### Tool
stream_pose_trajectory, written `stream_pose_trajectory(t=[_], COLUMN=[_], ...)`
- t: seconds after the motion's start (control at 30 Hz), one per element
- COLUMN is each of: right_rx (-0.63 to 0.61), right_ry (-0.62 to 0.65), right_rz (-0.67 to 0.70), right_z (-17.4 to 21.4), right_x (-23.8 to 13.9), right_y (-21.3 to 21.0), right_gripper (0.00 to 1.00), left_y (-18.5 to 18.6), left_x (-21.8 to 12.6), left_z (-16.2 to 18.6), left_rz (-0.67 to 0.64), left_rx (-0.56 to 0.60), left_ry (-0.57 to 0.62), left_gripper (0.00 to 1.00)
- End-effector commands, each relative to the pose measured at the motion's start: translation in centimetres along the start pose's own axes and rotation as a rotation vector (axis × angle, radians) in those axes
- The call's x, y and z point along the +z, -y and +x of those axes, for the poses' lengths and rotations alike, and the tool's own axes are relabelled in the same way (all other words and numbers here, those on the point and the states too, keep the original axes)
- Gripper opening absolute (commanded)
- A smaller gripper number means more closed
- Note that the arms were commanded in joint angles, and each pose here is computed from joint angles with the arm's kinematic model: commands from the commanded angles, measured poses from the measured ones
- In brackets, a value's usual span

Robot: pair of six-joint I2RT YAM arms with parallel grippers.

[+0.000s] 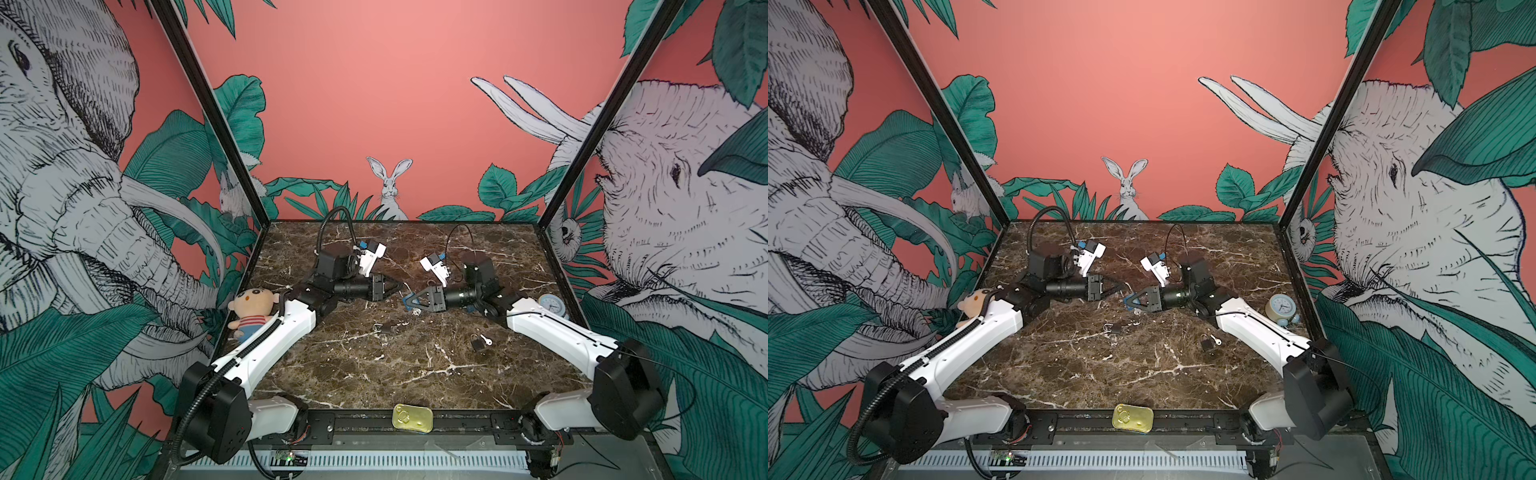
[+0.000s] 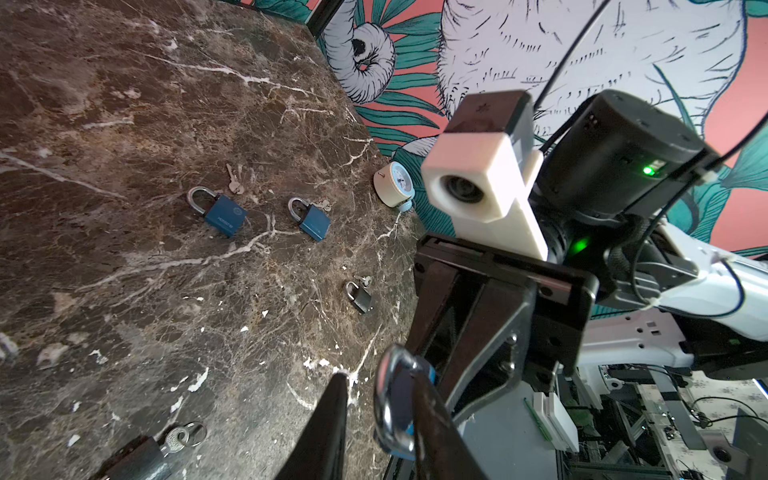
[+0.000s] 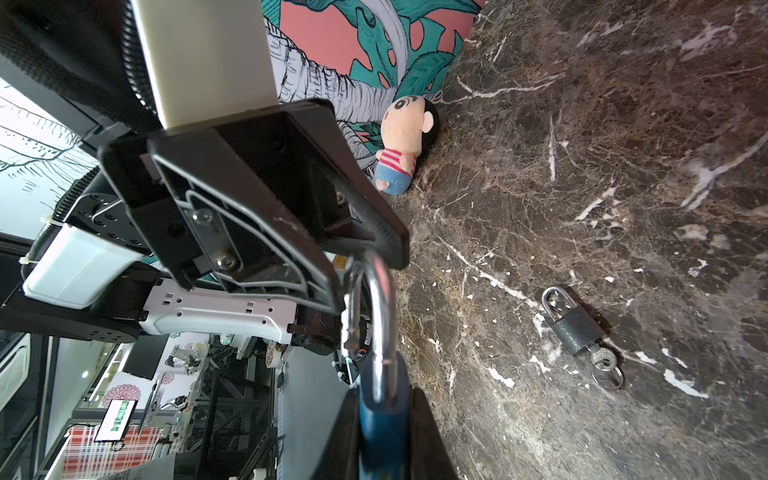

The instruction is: Lock with the key

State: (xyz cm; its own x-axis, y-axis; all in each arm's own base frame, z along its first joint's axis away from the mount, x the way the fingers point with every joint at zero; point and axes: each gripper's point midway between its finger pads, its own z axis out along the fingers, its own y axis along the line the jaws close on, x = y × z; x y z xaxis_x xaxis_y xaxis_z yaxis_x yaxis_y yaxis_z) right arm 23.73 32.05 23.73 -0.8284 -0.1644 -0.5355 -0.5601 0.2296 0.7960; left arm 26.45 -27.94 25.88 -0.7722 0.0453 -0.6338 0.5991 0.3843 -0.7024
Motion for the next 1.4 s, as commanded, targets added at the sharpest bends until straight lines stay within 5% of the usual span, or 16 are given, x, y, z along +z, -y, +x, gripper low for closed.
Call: stream_pose_trajectory(t=[0.0,0.37,1.37], right_rx=[-0.065,-0.068,-0.083], right_ry=[0.030,0.033,0.084], right_rz=[-0.052,-0.113,-0.255], right_z=[-1.3,-1.6,-2.1], right_x=[-0.4,-0.5,-2.0], right_y=[-1.7,-3.0,-7.1], right_gripper=[0.00,0.00,0.00], left_y=[0.4,0.1,-2.4], left_x=[0.0,0.3,1.0], left_z=[-0.2,0.4,2.2], left_rz=[0.033,0.042,0.068], left_rx=[0.018,0.009,-0.044], left_ry=[0.004,-0.018,-0.026], left_gripper=[0.26,0.00,0.00])
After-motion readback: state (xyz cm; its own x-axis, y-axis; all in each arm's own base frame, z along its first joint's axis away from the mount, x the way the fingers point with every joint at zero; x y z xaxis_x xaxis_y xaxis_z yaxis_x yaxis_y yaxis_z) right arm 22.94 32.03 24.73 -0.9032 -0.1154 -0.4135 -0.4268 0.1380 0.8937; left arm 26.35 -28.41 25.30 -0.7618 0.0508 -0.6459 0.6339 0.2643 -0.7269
